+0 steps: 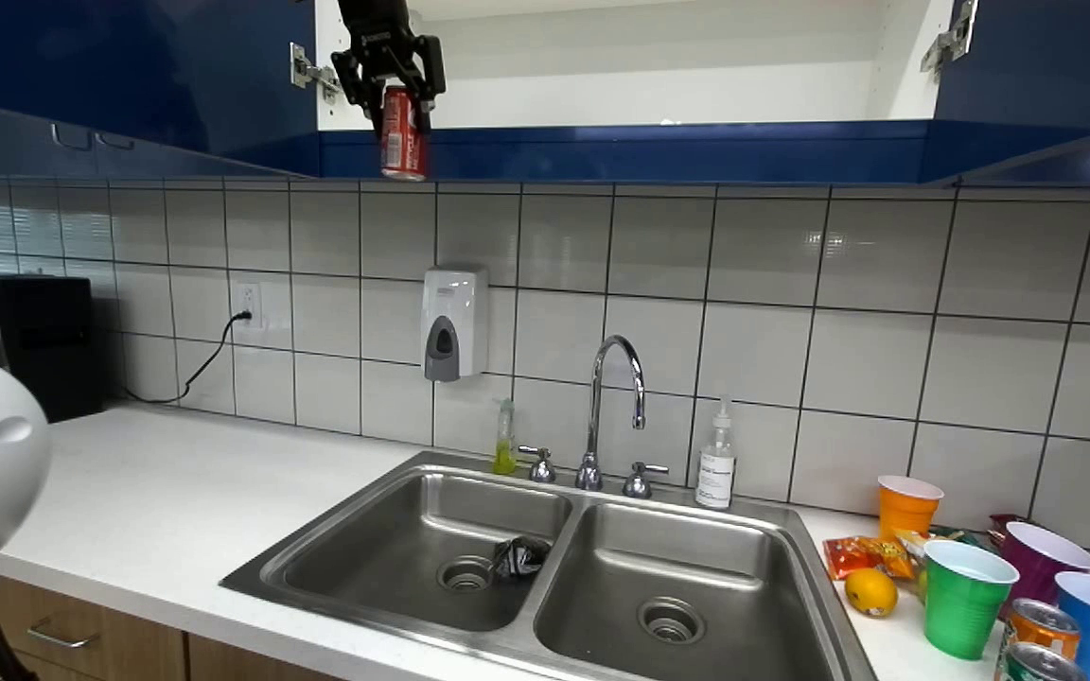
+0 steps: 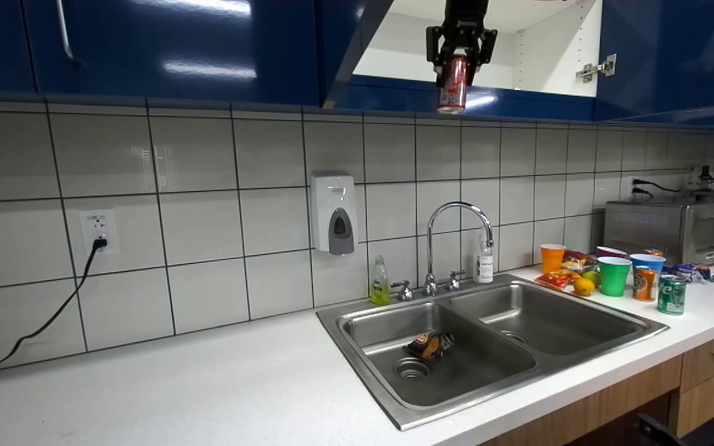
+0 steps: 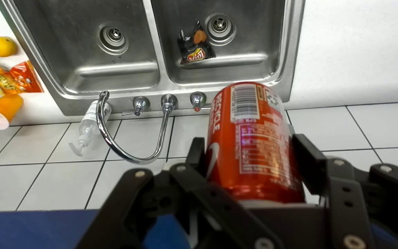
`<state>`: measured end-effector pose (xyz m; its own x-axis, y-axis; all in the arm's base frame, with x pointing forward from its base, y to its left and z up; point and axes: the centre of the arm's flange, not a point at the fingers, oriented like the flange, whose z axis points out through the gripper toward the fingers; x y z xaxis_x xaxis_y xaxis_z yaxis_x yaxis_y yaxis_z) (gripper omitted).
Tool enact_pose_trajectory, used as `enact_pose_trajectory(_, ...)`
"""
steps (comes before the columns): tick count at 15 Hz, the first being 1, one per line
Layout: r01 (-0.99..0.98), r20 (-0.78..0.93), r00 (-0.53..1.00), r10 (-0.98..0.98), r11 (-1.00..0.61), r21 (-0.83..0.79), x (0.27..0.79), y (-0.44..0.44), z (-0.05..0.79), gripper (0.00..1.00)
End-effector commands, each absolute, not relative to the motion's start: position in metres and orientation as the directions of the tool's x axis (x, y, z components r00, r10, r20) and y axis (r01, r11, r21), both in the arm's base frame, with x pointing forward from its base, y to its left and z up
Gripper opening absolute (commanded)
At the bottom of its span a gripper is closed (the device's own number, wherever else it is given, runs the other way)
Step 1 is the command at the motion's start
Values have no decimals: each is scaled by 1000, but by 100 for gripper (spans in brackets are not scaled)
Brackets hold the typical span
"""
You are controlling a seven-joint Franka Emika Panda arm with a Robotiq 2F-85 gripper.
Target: Take the soda can out of the sink and put it into the cupboard
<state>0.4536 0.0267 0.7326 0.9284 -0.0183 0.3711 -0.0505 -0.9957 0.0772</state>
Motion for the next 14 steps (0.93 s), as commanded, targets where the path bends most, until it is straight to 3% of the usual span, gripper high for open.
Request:
enact_pose_trajectory(1,-35,392,920,8,-994,101,463,26,754,40)
enact_pose_trajectory(14,-24,439,898,28,-993,112,476,26,786,40)
